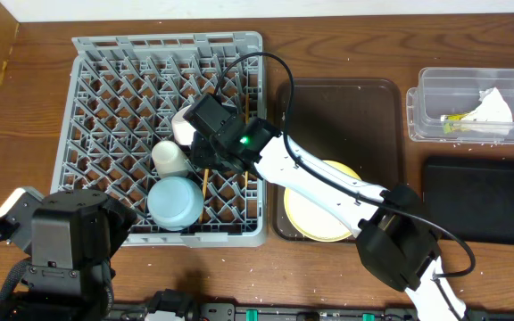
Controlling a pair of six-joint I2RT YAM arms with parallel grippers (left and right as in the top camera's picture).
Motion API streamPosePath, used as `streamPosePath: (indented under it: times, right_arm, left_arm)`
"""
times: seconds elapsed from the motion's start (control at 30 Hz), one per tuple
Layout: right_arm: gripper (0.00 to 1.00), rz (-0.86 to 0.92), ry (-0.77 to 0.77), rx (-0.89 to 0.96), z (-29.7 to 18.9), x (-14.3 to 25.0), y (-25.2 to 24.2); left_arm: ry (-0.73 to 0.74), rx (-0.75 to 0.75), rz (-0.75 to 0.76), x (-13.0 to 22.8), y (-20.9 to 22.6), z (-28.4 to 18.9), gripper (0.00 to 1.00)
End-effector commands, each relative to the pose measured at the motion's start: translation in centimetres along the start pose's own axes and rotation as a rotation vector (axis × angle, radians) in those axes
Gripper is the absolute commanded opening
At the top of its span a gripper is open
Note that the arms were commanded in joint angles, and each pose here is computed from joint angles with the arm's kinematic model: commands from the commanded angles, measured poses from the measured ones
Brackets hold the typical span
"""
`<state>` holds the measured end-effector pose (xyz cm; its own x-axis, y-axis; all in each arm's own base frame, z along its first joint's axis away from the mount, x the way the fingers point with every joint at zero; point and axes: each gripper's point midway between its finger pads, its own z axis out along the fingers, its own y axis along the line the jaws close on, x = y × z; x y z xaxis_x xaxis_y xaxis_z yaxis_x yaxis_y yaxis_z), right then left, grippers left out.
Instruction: Sort waste into correct bins and load items into the dishwasher
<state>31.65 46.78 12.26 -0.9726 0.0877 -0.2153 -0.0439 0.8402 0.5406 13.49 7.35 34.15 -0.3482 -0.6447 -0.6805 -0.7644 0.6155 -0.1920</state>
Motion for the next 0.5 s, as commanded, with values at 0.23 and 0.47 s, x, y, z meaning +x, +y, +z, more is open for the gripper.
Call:
streamPosePath:
  times: [0.23,0.47]
  right_arm:
    - [0.35,-0.136,-0.108,0.042,-1.6,-2.6,-0.4]
    - [0.33,-0.111,-0.142,0.062,-1.5,-4.6,-1.8]
  left_arm:
    - [-0.014,-0.008,-0.015,-0.3,0.2,-0.2,0.98]
    - [-0.014,-0.008,-0.015,-0.3,0.2,-0.2,0.98]
